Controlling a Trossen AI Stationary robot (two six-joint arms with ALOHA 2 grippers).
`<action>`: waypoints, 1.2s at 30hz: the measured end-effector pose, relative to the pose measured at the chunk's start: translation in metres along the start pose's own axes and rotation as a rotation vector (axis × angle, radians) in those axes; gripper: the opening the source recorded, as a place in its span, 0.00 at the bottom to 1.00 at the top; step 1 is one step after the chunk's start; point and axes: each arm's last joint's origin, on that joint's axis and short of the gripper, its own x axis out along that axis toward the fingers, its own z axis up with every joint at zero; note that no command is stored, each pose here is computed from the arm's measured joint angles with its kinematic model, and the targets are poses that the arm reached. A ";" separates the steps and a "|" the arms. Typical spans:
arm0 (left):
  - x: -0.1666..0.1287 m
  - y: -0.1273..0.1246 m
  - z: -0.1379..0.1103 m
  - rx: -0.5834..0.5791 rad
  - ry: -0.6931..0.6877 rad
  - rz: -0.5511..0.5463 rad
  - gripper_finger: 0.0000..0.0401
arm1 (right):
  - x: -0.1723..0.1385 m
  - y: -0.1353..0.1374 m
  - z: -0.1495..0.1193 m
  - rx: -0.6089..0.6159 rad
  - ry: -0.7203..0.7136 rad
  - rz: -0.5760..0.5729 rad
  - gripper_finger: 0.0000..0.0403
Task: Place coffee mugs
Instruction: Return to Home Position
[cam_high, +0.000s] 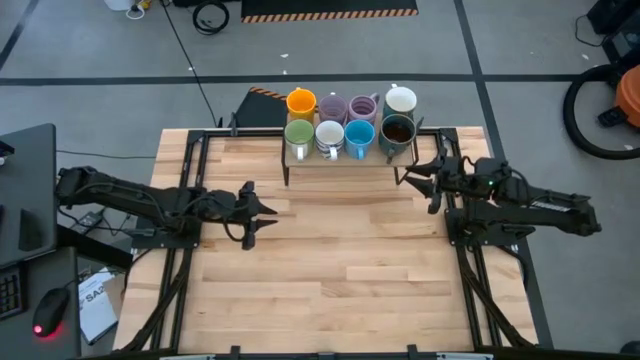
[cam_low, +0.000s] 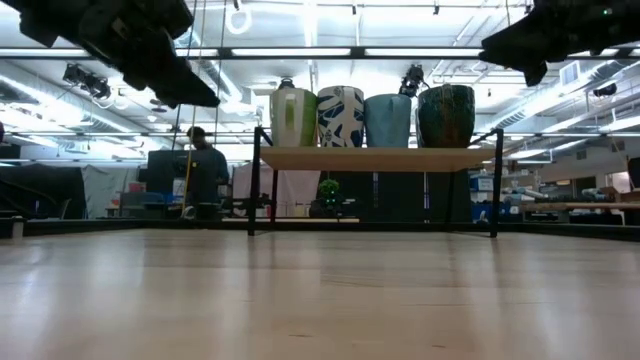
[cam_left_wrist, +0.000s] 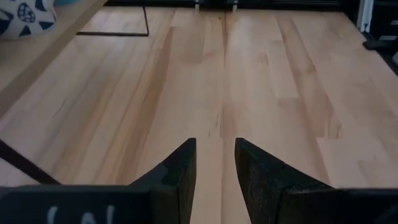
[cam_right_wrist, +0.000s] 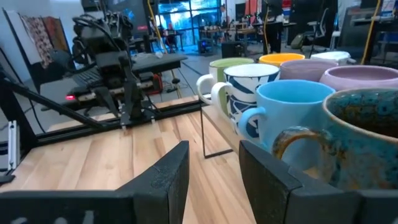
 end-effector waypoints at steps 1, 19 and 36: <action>-0.001 0.000 -0.002 0.001 0.001 0.003 0.29 | 0.000 0.000 -0.001 0.000 -0.009 0.003 0.36; -0.050 0.020 -0.029 -0.002 -0.205 0.038 0.29 | -0.004 -0.005 -0.028 0.004 -0.093 -0.035 0.36; -0.065 0.026 -0.073 -0.137 -0.338 0.015 0.29 | 0.004 -0.008 -0.073 0.051 -0.197 0.006 0.36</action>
